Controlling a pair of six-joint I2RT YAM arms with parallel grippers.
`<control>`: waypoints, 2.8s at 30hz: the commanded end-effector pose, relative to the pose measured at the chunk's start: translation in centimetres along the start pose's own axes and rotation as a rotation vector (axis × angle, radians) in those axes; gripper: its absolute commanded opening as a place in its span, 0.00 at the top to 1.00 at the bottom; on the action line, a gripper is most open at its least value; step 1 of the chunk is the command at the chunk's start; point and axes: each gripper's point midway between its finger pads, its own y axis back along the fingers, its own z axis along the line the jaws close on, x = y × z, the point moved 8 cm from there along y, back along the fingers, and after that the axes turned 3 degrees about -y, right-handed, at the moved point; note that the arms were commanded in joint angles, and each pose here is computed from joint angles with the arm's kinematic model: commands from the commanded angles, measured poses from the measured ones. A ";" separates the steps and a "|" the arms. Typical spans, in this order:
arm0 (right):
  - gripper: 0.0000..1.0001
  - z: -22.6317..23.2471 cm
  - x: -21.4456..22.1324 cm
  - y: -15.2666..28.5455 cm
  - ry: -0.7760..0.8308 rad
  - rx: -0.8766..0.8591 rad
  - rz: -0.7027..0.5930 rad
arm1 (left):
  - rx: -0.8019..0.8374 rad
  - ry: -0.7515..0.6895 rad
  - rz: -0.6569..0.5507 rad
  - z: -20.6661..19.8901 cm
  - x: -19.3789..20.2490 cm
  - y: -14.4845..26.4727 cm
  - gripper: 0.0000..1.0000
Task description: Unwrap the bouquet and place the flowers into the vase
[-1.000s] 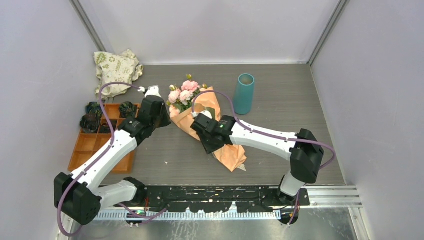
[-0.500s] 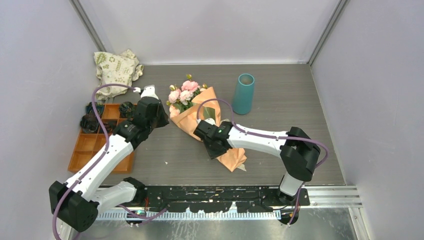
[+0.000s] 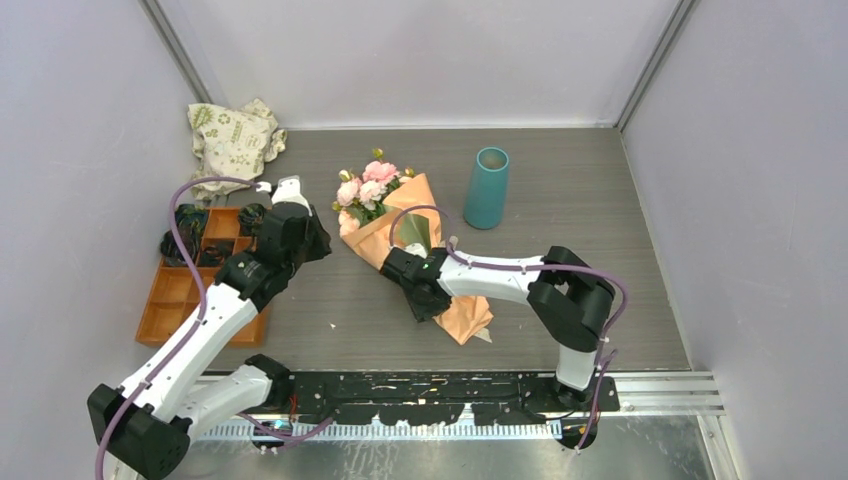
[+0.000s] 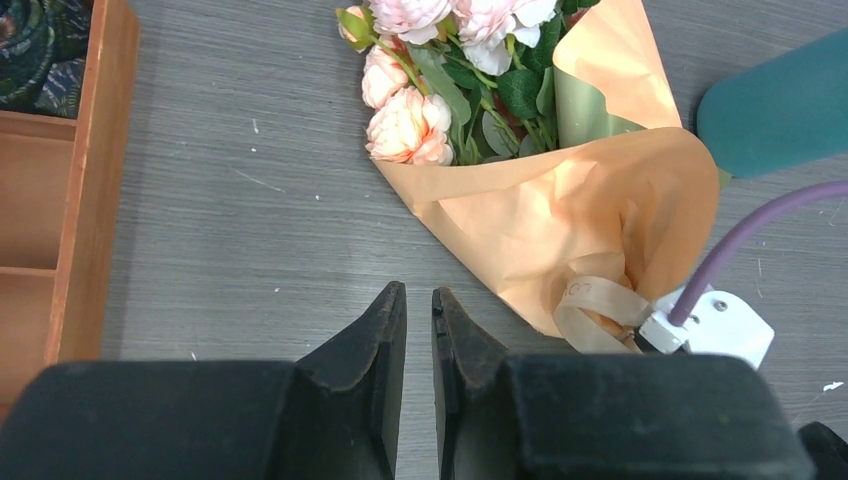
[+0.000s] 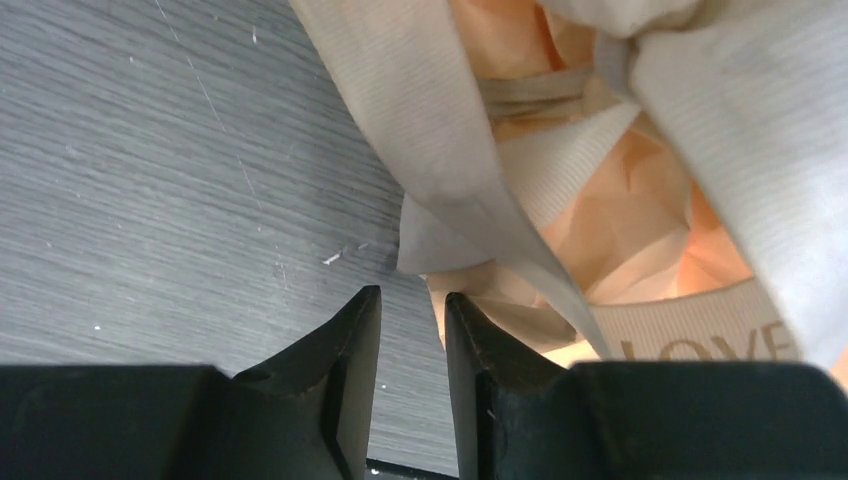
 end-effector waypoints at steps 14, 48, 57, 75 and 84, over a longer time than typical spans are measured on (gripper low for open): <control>0.68 1.9 -4.6 0.3 -0.027 0.054 -0.133 | 0.001 0.020 -0.017 0.2 0.2 0.3 0.83; 0.99 0.9 -8.7 7.6 -0.104 0.100 -0.392 | 0.321 0.103 0.053 -3.8 1.6 -1.7 0.82; 0.67 0.9 -5.8 4.3 -0.089 0.065 -0.259 | 0.220 0.071 0.056 -3.2 2.0 -2.8 0.83; 0.62 0.1 -6.6 0.3 -0.137 0.134 -0.221 | 0.195 0.062 0.039 -2.6 1.9 -2.1 0.83; 0.63 -1.3 -8.2 -1.0 -0.177 0.131 -0.207 | 0.192 0.061 0.045 -2.6 2.0 -2.1 0.83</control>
